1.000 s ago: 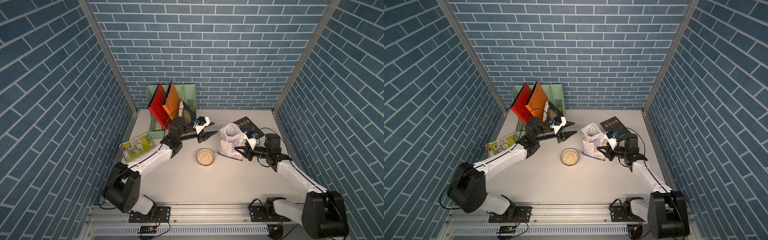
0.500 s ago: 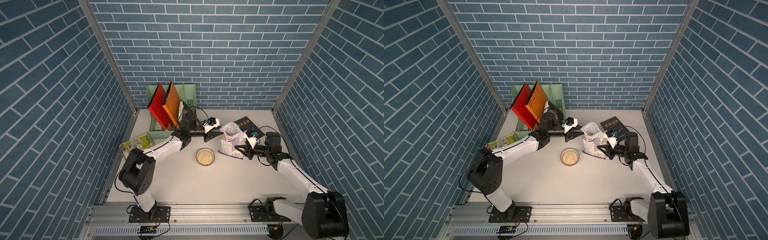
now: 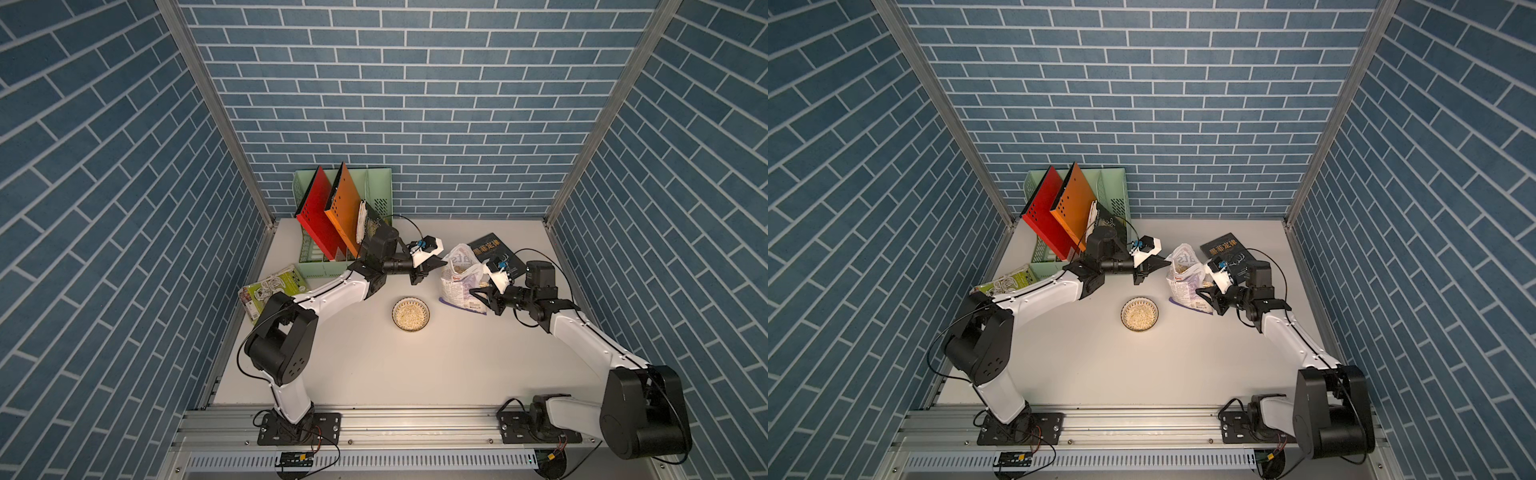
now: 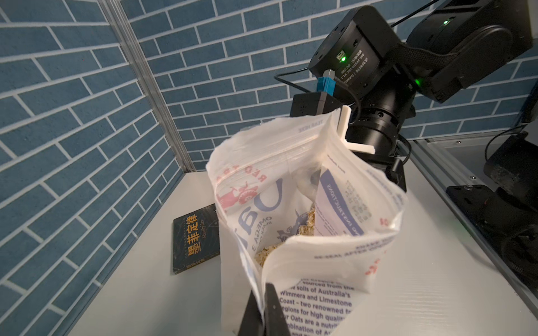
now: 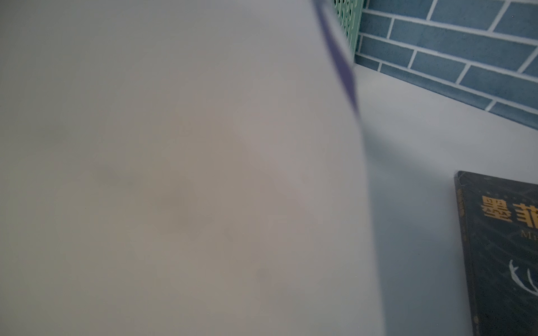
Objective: Pour the oats into the breakfast bowl
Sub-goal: Place the oats bag at the center of the board, then close the oats bag at the center of the board.
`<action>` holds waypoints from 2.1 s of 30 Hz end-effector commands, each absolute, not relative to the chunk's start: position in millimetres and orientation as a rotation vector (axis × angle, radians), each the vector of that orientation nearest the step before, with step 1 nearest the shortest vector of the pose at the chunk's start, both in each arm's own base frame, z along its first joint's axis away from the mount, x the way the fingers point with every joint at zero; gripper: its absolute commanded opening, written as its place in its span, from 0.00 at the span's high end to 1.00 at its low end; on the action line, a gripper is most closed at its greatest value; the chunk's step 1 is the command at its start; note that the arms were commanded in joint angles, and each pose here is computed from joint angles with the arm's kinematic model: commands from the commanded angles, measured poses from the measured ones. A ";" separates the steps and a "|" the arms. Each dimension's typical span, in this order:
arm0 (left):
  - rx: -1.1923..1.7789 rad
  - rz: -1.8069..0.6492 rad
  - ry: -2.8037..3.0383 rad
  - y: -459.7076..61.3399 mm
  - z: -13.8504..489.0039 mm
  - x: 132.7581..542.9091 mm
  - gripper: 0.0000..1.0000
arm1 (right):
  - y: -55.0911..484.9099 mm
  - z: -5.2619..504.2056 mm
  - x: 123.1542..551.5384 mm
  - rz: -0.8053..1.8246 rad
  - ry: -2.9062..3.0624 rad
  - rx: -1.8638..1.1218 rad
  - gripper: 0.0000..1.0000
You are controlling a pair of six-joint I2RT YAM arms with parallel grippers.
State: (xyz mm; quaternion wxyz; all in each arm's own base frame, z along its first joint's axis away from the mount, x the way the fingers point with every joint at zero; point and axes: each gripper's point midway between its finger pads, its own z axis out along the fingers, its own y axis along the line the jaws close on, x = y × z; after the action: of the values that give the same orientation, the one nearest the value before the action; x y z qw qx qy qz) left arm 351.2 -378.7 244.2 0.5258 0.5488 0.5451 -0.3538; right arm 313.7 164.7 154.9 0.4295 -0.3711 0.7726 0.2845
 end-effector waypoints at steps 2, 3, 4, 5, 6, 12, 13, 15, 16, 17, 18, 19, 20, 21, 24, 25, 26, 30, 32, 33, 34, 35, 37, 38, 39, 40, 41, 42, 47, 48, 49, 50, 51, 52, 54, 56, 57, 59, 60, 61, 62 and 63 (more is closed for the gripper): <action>1.324 -0.805 1.304 -383.9 239.2 357.4 1.00 | 149.9 138.5 341.6 0.546 1.986 -0.889 0.63; 1.324 -0.796 1.321 -383.3 233.7 359.2 1.00 | 148.7 136.9 343.6 0.536 1.990 -0.885 0.57; 1.323 -0.786 1.338 -382.1 229.0 361.1 1.00 | 147.3 136.3 344.8 0.522 1.989 -0.881 0.50; 1.325 -0.774 1.351 -381.2 225.0 362.8 1.00 | 145.9 138.1 345.7 0.506 1.982 -0.878 0.43; 1.326 -0.765 1.362 -380.9 221.3 363.5 1.00 | 143.5 140.7 346.4 0.482 1.972 -0.878 0.36; 1.339 -0.743 1.393 -380.0 211.5 367.6 1.00 | 132.1 173.8 339.7 0.420 1.877 -0.937 0.15; 1.343 -0.740 1.392 -380.1 211.8 367.3 1.00 | 134.9 181.3 337.0 0.427 1.845 -0.960 0.15; 1.354 -0.735 1.390 -379.8 212.8 367.0 1.00 | 142.2 194.7 333.5 0.452 1.783 -0.995 0.16; 1.358 -0.730 1.391 -379.6 213.8 367.1 1.00 | 146.1 200.5 332.7 0.463 1.756 -1.016 0.16; 1.364 -0.727 1.390 -379.5 215.3 367.2 1.00 | 150.2 203.8 331.6 0.467 1.732 -1.046 0.18; 1.369 -0.728 1.389 -379.8 216.3 367.0 1.00 | 154.2 205.6 331.6 0.468 1.718 -1.074 0.20; 1.373 -0.728 1.387 -380.2 218.8 366.6 1.00 | 157.3 205.7 332.0 0.467 1.709 -1.101 0.22; 1.374 -0.728 1.391 -379.9 219.5 367.0 1.00 | 160.3 204.6 332.9 0.469 1.710 -1.123 0.26; 1.376 -0.729 1.389 -380.2 221.5 366.3 1.00 | 163.0 202.9 334.2 0.474 1.716 -1.144 0.30; 1.383 -0.721 1.381 -379.6 226.5 365.9 1.00 | 166.6 200.5 341.2 0.477 1.738 -1.189 0.56; 1.387 -0.717 1.382 -379.0 227.3 366.2 1.00 | 166.0 198.7 342.6 0.475 1.755 -1.201 0.68; 1.396 -0.707 1.386 -378.0 228.3 366.4 1.00 | 164.6 198.8 344.4 0.463 1.766 -1.212 0.80; 1.452 -0.656 1.417 -369.9 227.7 368.5 1.00 | 147.6 199.6 348.8 0.364 1.797 -1.224 1.00; 1.475 -0.647 1.436 -364.7 224.3 368.4 1.00 | 138.7 206.5 350.9 0.334 1.785 -1.208 1.00; 1.483 -0.644 1.448 -362.2 221.4 368.5 1.00 | 135.2 208.5 351.4 0.322 1.781 -1.204 1.00; 1.493 -0.640 1.453 -360.1 219.3 368.1 1.00 | 132.8 209.3 351.8 0.313 1.781 -1.203 1.00; 1.498 -0.635 1.460 -357.9 217.0 368.2 1.00 | 130.8 208.6 352.1 0.303 1.784 -1.208 1.00; 1.504 -0.625 1.468 -353.6 213.8 369.3 1.00 | 126.9 203.8 353.2 0.278 1.809 -1.219 1.00; 1.504 -0.619 1.470 -352.0 213.7 370.5 1.00 | 124.8 201.2 354.4 0.265 1.823 -1.222 1.00; 1.503 -0.615 1.472 -350.9 212.8 371.9 1.00 | 123.0 199.7 355.4 0.253 1.836 -1.222 1.00; 1.503 -0.610 1.472 -350.6 213.0 372.8 1.00 | 123.0 200.6 356.1 0.254 1.837 -1.221 1.00; 1.501 -0.605 1.470 -350.2 214.0 374.2 1.00 | 125.1 202.7 356.5 0.265 1.827 -1.223 1.00; 1.501 -0.610 1.465 -351.5 214.2 374.0 1.00 | 130.2 206.5 355.4 0.293 1.807 -1.223 1.00; 1.480 -0.673 1.408 -359.6 225.5 369.2 1.00 | 177.1 219.7 343.8 0.386 1.650 -1.311 0.56; 1.480 -0.675 1.403 -360.8 225.9 368.4 1.00 | 183.0 222.5 344.6 0.394 1.632 -1.321 0.52; 1.478 -0.675 1.400 -360.8 226.5 368.4 1.00 | 188.0 224.6 345.9 0.407 1.620 -1.331 0.49; 1.478 -0.676 1.398 -361.1 226.3 367.9 1.00 | 191.6 226.0 347.6 0.417 1.615 -1.338 0.47; 1.477 -0.676 1.397 -360.9 226.4 367.8 1.00 | 193.6 226.3 349.6 0.421 1.615 -1.345 0.46; 1.477 -0.678 1.395 -360.7 226.6 367.4 1.00 | 195.0 227.4 351.4 0.425 1.614 -1.352 0.46; 1.479 -0.681 1.398 -360.8 224.8 366.7 1.00 | 198.2 227.7 353.2 0.438 1.608 -1.370 0.46; 1.478 -0.678 1.394 -360.5 226.0 366.6 1.00 | 201.5 224.8 352.8 0.452 1.615 -1.392 0.50; 1.477 -0.677 1.393 -360.6 225.7 366.6 1.00 | 202.4 222.5 352.3 0.456 1.622 -1.400 0.54; 1.471 -0.674 1.392 -360.0 226.7 367.1 1.00 | 202.3 215.3 351.0 0.458 1.644 -1.413 0.61; 1.471 -0.671 1.389 -360.1 227.3 366.9 1.00 | 201.3 212.4 350.8 0.455 1.654 -1.416 0.63; 1.470 -0.670 1.386 -360.1 227.8 366.9 1.00 | 200.3 209.7 351.2 0.449 1.663 -1.419 0.67; 1.469 -0.669 1.388 -359.8 227.6 367.0 1.00 | 199.2 207.8 351.2 0.442 1.671 -1.423 0.72; 1.468 -0.666 1.385 -359.8 228.4 367.1 1.00 | 198.2 206.7 351.0 0.435 1.676 -1.430 0.79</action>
State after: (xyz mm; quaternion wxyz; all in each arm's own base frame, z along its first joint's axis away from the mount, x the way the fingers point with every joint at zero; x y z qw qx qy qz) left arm 370.5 -360.7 205.4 0.4611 0.6050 0.5895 -0.2717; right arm 352.1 198.6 209.6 0.4459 -0.5636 0.6714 0.1809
